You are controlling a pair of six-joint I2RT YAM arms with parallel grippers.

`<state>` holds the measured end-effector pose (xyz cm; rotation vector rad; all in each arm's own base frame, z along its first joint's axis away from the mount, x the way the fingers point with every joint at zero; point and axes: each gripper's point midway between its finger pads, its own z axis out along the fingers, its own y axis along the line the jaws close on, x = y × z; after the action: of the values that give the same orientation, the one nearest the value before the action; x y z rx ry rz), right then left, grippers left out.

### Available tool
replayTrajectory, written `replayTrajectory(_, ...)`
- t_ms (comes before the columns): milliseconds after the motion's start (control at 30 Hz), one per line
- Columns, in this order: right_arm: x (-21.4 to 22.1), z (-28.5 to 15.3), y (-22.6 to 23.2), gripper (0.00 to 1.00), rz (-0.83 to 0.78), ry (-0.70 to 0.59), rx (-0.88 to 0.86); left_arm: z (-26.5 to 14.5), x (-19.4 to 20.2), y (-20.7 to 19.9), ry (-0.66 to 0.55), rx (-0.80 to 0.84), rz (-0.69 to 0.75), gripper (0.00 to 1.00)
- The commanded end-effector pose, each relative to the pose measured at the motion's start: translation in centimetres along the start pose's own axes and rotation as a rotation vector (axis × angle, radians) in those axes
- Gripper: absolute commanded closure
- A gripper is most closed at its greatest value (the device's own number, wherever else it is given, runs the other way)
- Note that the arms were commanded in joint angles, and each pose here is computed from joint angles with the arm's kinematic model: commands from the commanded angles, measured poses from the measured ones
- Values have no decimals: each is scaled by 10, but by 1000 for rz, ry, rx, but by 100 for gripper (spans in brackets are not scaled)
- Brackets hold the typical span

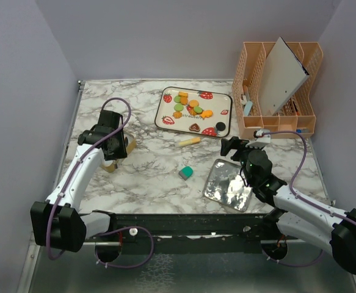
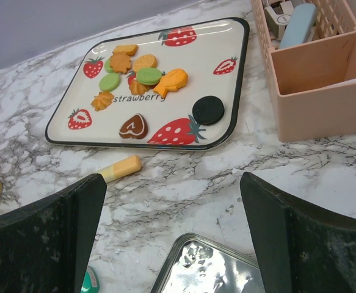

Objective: Pack the cookies

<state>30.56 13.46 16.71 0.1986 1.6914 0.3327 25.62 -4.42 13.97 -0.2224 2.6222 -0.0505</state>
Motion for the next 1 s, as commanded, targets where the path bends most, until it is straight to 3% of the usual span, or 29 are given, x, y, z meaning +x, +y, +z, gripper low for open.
replayTrajectory(0, 1, 1, 0, 0, 11, -6, -9, 3, -4, 0, 9, 4, 47, 97)
replayTrajectory(533, 1, 1, 1, 0, 10, -5, -13, 7, -13, -6, -14, 39, 84, 96)
replayTrajectory(800, 1, 0, 1, 0, 8, -5, -14, 10, -13, -3, -12, 18, 83, 79)
replayTrajectory(967, 1, 0, 1, 0, 9, -7, -12, 12, -10, -4, 3, 23, 84, 75)
